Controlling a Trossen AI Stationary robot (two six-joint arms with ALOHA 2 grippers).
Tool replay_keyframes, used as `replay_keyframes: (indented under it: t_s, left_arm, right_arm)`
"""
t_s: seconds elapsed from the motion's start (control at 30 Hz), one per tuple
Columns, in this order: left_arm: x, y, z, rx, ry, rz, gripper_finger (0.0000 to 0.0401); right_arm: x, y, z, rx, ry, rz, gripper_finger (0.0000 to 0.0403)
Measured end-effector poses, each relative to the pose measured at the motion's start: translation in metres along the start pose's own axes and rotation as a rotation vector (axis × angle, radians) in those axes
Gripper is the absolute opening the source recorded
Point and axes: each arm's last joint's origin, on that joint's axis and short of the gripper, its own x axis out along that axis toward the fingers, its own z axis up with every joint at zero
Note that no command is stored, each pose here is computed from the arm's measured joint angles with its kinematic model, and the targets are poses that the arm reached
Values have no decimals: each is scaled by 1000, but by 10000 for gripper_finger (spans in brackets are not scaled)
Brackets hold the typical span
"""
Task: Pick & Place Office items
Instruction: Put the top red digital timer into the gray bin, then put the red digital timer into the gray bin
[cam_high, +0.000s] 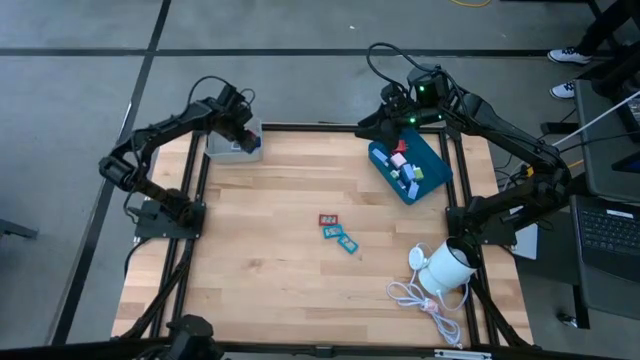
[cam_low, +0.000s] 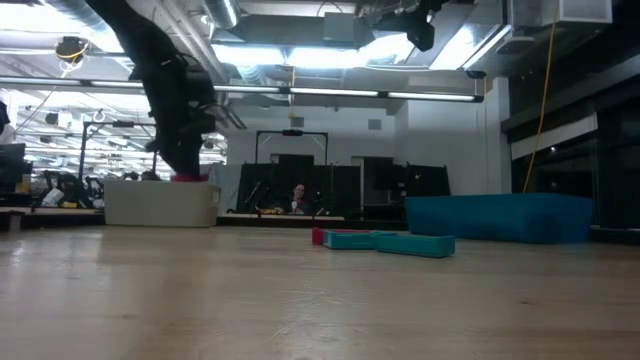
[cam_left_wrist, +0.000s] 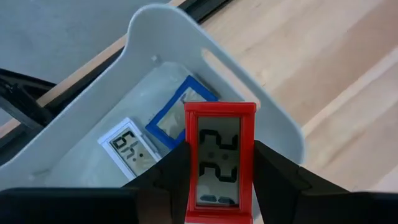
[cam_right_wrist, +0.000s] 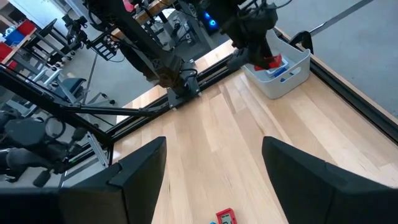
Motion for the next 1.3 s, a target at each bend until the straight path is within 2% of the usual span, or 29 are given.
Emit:
replay_keyframes:
  t_s: [0.2,0.47,0.73,0.83,0.93,1.13,1.3]
  left_arm:
    - [7,2,-3,7,-27,61,135]
    - [6,5,1,-38,-67,148,222]
    - [7,-2,2,-64,-79,52,256]
    - [8,-12,5,-90,-96,-48,258]
    - [9,-40,7,18,-114,-179,252]
    - [5,-126,-7,337,-92,-351,233]
    - [-1,-193,-40,571,-76,-353,235]
  right_arm:
    - [0,0,0,4,0,0,271]
    - [0,0,0,6,-1,-5,271]
    - [0,0,0,6,-2,-8,271]
    - [0,0,0,6,-2,-8,271]
    - [0,0,0,5,-2,-8,271]
    - [0,0,0,-4,-2,-8,271]
    - [0,0,0,-18,-2,-7,271]
